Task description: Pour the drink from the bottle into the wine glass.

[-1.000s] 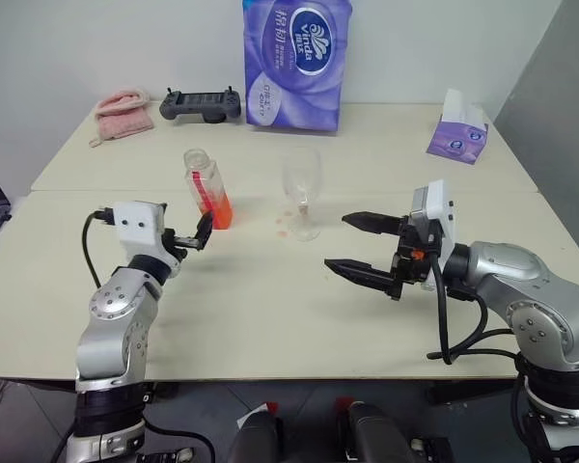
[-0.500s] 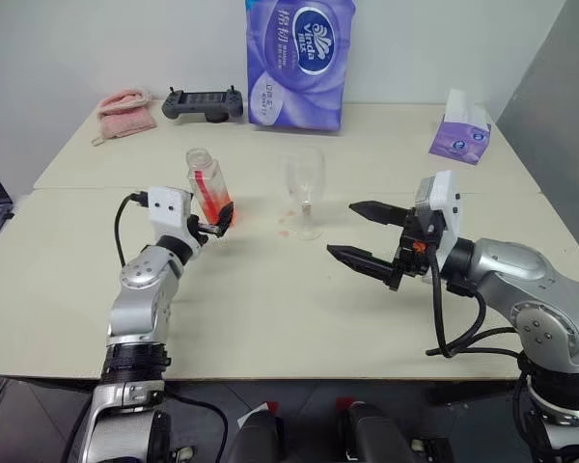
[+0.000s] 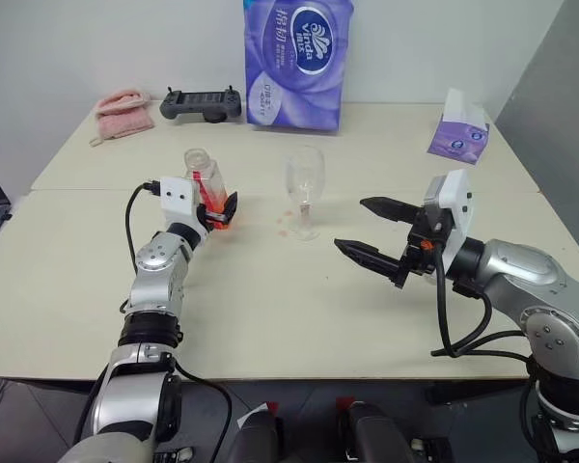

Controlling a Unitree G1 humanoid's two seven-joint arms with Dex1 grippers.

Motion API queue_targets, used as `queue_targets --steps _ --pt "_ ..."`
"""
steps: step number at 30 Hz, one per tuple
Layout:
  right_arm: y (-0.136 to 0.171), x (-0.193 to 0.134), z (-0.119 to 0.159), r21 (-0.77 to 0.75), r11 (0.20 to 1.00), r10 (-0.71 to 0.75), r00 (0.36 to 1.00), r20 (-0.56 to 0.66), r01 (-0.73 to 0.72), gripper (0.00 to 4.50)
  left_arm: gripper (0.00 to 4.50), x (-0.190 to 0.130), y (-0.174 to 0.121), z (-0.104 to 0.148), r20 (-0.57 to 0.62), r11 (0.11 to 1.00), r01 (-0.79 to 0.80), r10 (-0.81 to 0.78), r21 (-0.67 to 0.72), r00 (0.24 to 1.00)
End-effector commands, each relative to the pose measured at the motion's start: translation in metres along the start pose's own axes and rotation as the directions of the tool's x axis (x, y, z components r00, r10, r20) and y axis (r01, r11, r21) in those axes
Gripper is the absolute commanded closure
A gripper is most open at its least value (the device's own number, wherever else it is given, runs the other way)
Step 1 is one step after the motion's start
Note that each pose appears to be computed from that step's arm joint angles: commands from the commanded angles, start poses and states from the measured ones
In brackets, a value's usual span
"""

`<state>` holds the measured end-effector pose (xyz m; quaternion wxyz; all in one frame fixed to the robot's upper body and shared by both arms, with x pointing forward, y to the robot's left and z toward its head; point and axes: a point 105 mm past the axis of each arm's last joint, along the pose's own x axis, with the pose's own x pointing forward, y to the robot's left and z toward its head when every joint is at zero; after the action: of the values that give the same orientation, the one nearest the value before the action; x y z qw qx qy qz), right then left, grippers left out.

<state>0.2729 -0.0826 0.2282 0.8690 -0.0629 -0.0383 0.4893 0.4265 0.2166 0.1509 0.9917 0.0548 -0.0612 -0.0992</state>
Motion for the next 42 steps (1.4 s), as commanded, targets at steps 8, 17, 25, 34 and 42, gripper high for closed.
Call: queue_targets --steps 8,17,25,34,42 --pt "0.001 -0.004 0.012 -0.039 0.999 -0.013 0.999 0.035 0.014 0.00 0.86 0.009 0.007 -0.002 0.010 0.999 -0.031 0.031 0.044 0.999" --pt "0.000 -0.004 0.013 -0.044 0.999 -0.022 0.999 0.041 0.024 0.00 2.82 0.009 0.009 -0.001 0.013 0.998 -0.024 0.024 0.066 1.000" --pt "-0.013 0.004 0.026 -0.103 0.988 -0.100 0.988 0.118 0.113 0.00 2.82 0.026 -0.008 0.059 0.109 0.941 0.084 -0.126 0.326 0.986" --pt "-0.034 0.021 0.041 -0.135 0.963 -0.197 0.953 0.229 0.232 0.00 2.82 0.035 -0.023 0.110 0.121 0.791 0.162 -0.285 0.591 0.951" --pt "-0.038 0.022 0.031 -0.143 0.951 -0.227 0.934 0.276 0.273 0.00 2.82 0.044 -0.037 0.132 0.077 0.592 0.152 -0.342 0.791 0.936"
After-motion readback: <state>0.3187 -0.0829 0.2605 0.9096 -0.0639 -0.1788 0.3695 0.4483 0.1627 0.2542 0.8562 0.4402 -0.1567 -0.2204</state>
